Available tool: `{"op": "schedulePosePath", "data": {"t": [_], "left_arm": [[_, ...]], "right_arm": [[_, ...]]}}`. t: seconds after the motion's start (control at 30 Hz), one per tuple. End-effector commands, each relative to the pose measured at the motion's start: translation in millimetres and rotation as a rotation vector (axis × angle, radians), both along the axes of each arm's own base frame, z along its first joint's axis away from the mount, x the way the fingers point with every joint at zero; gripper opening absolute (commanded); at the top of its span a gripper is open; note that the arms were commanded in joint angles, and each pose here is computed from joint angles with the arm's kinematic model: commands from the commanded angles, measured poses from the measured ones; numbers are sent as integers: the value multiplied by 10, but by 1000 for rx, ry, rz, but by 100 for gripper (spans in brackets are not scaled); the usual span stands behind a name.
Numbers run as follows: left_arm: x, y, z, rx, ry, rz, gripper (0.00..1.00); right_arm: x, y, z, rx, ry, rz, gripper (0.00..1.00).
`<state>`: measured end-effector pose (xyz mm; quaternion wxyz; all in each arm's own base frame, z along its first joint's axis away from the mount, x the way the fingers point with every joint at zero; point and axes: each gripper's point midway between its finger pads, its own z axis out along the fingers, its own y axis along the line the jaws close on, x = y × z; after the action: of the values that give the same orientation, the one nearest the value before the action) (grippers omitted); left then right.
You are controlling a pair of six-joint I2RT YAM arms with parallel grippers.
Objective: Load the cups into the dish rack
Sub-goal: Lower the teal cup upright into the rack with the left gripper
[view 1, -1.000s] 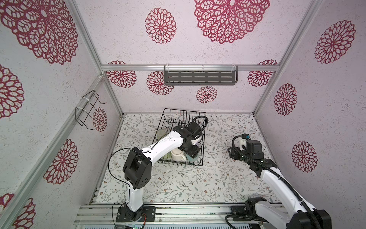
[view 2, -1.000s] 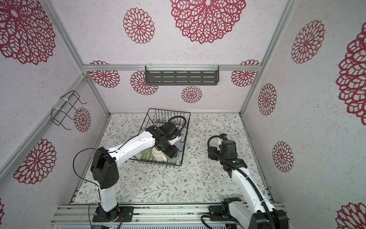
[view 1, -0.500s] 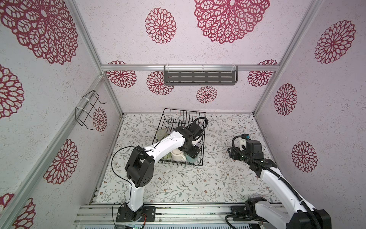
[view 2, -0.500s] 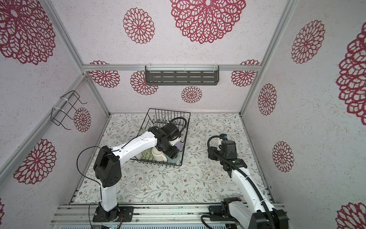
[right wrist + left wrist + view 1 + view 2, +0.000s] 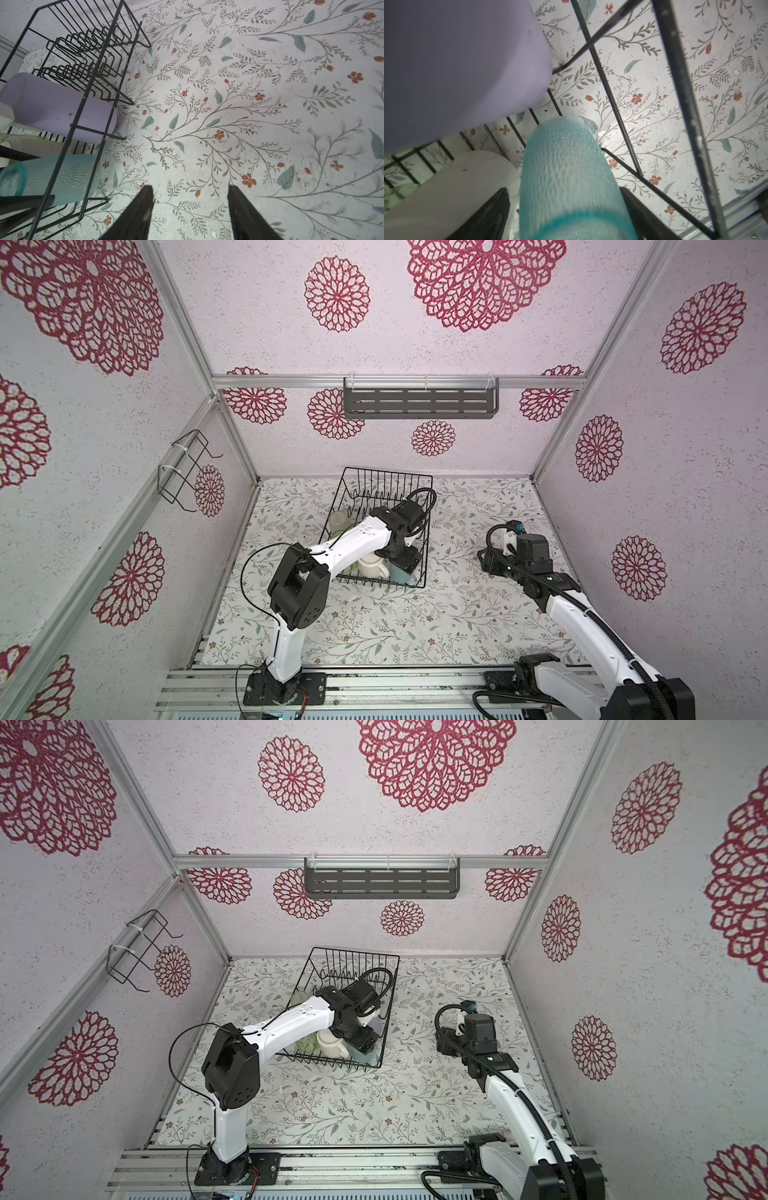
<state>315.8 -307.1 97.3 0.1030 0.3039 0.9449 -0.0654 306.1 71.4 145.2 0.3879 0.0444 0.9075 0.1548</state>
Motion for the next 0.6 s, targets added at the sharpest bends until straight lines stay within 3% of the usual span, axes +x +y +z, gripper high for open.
{"op": "schedulePosePath", "data": {"t": [0.0,0.23,0.57], "left_arm": [[51,-68,110,-37,-39,14,85],[84,-52,142,-32,-59,26,83],[121,-19,778,-129,-187,61,83]], "right_arm": [[15,-31,52,-16,-28,-4,60],[14,-25,42,-14,-26,-1,60],[23,-44,137,-17,-57,-10,60]]}}
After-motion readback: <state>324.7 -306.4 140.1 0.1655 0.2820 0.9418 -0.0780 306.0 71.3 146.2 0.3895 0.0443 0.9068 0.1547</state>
